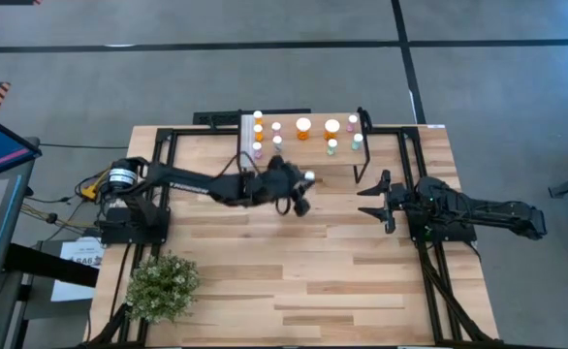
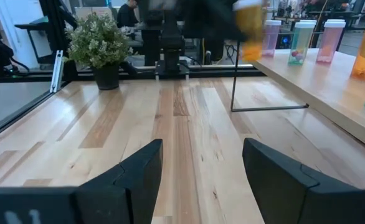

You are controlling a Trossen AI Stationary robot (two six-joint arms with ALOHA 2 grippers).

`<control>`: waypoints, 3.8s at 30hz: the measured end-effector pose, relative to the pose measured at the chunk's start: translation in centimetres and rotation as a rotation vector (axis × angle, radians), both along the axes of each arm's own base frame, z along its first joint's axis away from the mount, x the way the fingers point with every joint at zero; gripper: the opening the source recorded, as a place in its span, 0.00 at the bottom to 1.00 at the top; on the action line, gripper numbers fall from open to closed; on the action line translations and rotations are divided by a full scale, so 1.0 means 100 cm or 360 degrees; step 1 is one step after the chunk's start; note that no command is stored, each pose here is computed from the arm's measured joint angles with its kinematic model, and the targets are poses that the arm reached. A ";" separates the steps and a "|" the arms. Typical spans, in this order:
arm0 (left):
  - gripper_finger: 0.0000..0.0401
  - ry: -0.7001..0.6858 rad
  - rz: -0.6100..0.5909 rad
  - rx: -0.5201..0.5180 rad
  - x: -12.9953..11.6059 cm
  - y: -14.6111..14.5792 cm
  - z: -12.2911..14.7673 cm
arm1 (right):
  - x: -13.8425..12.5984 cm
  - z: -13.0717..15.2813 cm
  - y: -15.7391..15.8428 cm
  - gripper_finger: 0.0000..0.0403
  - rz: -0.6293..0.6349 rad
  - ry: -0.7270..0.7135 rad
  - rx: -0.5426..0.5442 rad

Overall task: Pick and place medicine bottles onto shelf by color
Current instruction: Put the small orange pill bottle on the shelf, then remove the small blue pill bottle from the shelf

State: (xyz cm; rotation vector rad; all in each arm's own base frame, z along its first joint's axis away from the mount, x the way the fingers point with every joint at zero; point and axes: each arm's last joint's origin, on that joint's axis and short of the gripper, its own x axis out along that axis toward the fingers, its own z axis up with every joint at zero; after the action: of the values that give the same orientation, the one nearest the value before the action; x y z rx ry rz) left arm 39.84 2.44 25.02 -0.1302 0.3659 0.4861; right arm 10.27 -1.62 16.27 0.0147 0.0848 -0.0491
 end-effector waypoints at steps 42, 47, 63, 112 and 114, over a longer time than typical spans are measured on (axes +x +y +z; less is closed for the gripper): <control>0.28 0.0005 0.0255 -0.0142 0.014 0.092 0.005 | 0.000 0.000 0.000 0.61 0.0000 0.0007 0.0002; 0.28 0.0041 0.0270 -0.0140 0.016 0.093 -0.001 | 0.000 -0.001 0.000 0.61 0.0000 0.0009 0.0002; 0.28 0.0102 0.0296 -0.0159 0.013 0.097 -0.006 | 0.000 -0.001 0.000 0.61 0.0000 0.0011 0.0003; 0.58 0.0044 0.0208 -0.0102 -0.002 0.089 0.029 | 0.000 -0.001 0.000 0.61 0.0001 0.0012 0.0003; 0.58 0.0065 0.0227 -0.0087 -0.006 0.088 0.033 | 0.000 -0.001 0.000 0.61 0.0001 0.0012 0.0002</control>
State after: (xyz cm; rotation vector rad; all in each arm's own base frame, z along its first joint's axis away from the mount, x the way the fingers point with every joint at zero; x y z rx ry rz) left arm 39.23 11.24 28.34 -0.2002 0.4116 0.6204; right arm 10.26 -1.62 16.20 0.0160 0.0923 -0.0488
